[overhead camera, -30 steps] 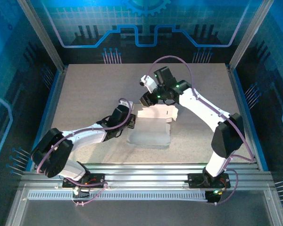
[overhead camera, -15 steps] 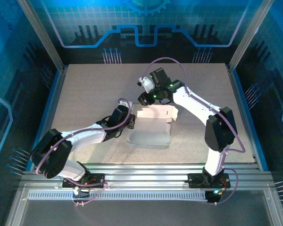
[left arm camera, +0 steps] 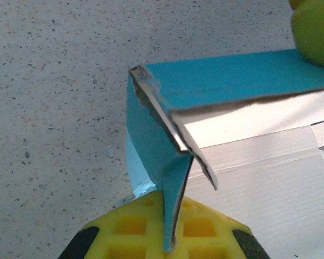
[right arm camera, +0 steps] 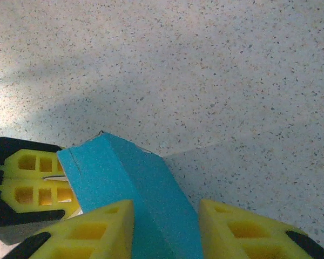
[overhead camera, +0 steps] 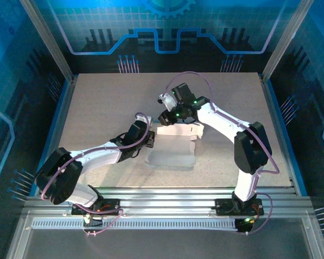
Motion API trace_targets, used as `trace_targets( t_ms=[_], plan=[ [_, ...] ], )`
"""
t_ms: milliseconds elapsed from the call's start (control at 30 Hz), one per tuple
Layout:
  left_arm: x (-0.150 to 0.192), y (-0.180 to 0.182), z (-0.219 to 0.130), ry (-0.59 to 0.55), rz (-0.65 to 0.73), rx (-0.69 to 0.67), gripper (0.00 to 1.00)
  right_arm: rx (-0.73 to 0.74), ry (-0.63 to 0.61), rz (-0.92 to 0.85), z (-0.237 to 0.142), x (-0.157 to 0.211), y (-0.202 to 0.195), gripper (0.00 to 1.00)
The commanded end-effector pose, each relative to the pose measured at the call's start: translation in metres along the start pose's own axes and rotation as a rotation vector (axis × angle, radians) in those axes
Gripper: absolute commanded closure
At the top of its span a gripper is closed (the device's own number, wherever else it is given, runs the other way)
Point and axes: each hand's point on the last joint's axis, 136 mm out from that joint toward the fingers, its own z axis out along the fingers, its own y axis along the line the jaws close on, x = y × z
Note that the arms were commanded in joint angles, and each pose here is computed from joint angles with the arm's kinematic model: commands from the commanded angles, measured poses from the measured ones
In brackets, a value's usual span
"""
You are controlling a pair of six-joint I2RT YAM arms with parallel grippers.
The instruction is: Fold the paper box
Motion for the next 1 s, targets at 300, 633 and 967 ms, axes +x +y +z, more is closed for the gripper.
trace_targets(
  t_ms=[300,633,967],
  plan=[
    [0.103,0.031,-0.010,0.383,0.039,-0.100,1.00,0.063,-0.016,-0.035,0.006,0.011,-0.008,0.60],
    [0.086,0.020,-0.018,0.355,0.016,-0.059,0.86,0.069,-0.030,-0.046,0.007,0.014,-0.007,0.59],
    [0.068,0.008,-0.027,0.316,-0.003,0.001,0.81,0.066,-0.023,-0.051,0.009,0.021,-0.006,0.59]
  ],
)
